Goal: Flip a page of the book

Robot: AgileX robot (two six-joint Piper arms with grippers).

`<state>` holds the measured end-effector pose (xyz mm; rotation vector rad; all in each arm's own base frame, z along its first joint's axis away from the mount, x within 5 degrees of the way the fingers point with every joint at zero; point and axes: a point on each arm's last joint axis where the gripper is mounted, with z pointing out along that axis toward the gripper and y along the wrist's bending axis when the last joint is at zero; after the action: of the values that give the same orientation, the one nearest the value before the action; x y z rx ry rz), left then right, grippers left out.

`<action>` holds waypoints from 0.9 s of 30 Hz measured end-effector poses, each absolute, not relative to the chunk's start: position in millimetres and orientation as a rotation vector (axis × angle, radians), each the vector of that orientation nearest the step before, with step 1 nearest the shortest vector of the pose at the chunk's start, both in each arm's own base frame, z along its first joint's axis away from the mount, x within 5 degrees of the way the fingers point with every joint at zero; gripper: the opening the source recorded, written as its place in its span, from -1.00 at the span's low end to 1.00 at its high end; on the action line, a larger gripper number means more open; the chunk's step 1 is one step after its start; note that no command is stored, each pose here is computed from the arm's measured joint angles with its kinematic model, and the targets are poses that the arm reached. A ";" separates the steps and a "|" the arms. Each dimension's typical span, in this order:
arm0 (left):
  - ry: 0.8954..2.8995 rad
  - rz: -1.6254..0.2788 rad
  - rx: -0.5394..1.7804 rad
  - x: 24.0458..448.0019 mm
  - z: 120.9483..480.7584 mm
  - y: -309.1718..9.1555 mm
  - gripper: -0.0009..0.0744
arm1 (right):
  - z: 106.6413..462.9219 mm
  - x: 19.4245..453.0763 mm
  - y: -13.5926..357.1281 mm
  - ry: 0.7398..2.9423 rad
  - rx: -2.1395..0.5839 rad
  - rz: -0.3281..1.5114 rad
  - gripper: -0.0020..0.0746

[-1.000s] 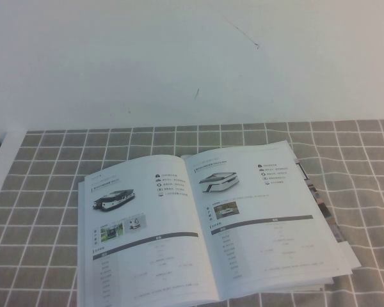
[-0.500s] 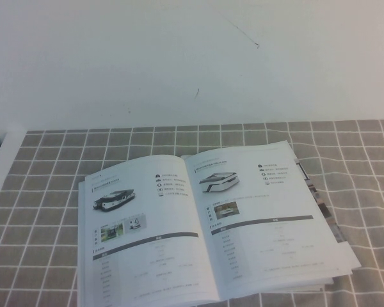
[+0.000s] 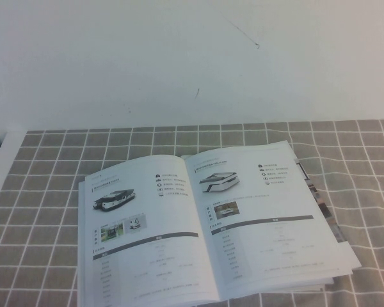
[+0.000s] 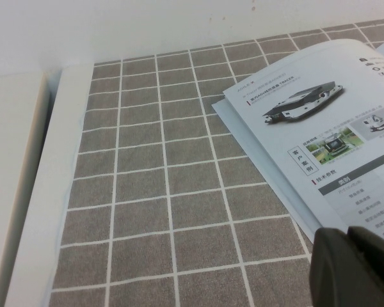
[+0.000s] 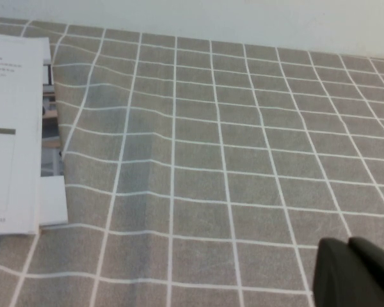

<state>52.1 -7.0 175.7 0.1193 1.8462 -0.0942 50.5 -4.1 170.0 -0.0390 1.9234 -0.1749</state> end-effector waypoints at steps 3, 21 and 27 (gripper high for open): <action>1.846 -0.094 0.119 52.1 175.7 -7.0 -0.99 | 170.1 50.6 -4.1 1.922 -0.052 -0.185 -0.95; 1.846 -0.095 0.121 52.1 175.7 -7.1 -0.99 | 170.4 51.1 0.8 1.903 -0.184 -0.146 -0.95; 1.846 -0.095 0.121 52.1 175.7 -7.1 -0.99 | 170.4 51.1 0.8 1.903 -0.184 -0.146 -0.95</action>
<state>52.1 -7.1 175.7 0.1208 1.8462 -0.0954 51.1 0.8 170.4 -0.1837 1.9026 -0.1456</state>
